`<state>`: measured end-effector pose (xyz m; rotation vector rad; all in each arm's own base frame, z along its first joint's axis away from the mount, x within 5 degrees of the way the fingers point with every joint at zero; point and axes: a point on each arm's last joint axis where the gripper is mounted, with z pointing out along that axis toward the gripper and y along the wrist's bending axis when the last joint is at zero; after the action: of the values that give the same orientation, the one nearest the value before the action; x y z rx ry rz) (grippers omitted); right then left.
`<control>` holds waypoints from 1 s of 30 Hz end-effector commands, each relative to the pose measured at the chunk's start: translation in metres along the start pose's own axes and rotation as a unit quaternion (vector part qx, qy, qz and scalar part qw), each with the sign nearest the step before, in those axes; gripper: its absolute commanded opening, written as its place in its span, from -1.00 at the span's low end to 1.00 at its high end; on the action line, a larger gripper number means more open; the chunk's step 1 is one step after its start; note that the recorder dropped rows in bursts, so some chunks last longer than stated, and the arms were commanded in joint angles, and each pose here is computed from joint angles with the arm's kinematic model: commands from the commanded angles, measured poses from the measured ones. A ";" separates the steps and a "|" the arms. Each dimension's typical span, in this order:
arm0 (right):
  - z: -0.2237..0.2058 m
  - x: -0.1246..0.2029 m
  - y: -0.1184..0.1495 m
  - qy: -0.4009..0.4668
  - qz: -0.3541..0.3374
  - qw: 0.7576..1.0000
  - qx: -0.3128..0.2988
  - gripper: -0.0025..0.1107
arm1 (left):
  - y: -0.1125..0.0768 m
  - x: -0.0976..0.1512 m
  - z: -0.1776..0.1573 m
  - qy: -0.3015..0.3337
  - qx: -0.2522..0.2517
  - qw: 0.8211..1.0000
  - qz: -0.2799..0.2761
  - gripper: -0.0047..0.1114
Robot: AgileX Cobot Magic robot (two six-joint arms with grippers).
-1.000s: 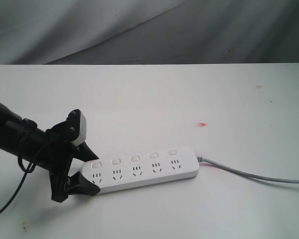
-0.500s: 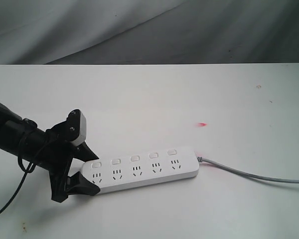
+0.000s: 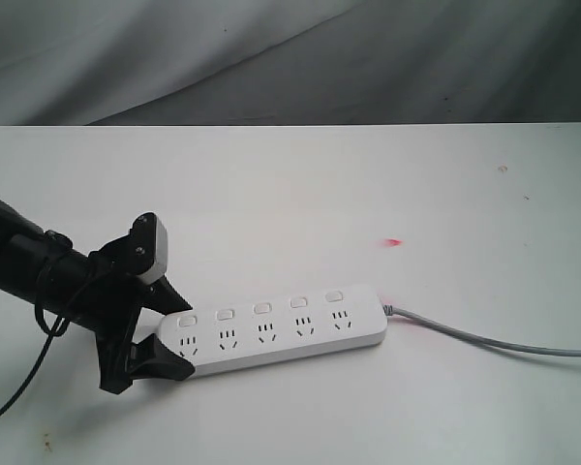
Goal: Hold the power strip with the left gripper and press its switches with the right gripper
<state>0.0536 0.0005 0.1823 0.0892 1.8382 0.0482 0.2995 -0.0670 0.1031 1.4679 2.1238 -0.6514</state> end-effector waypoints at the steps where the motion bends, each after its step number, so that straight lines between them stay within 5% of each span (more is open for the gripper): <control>1: 0.000 0.001 0.000 -0.002 0.004 1.000 0.004 -0.96 | 0.001 -0.003 0.000 -0.009 -0.003 1.000 -0.004 -0.92; 5: 0.000 0.001 0.000 -0.002 0.004 1.000 0.004 -0.96 | 0.002 -0.005 0.000 -0.018 -0.008 1.000 -0.015 -0.92; 11: 0.000 0.001 0.000 -0.002 0.004 1.000 0.004 -0.96 | -0.016 0.001 -0.003 0.017 0.097 0.993 0.066 -0.76; 18: 0.000 0.001 0.000 -0.002 0.004 1.000 0.004 -0.96 | -0.006 -0.008 -0.001 -0.029 0.042 0.999 0.006 -0.73; 21: 0.000 0.001 0.000 -0.002 0.004 1.000 0.004 -0.96 | 0.007 -0.010 -0.001 -0.039 -0.025 0.998 -0.051 -0.73; 26: 0.000 0.001 0.000 -0.002 0.004 1.000 0.004 -0.96 | 0.011 -0.008 -0.001 -0.033 -0.049 0.997 -0.049 -0.73; 29: 0.000 0.001 0.000 -0.002 0.004 1.000 0.004 -0.96 | 0.010 -0.007 -0.001 -0.025 -0.045 0.998 -0.039 -0.61; 30: 0.000 0.001 0.000 -0.002 0.004 1.000 0.004 -0.96 | 0.009 -0.006 -0.001 -0.018 -0.041 0.999 -0.030 -0.40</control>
<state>0.0535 0.0005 0.1822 0.0910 1.8389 0.0496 0.3099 -0.0677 0.1064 1.3253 2.1500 -0.6228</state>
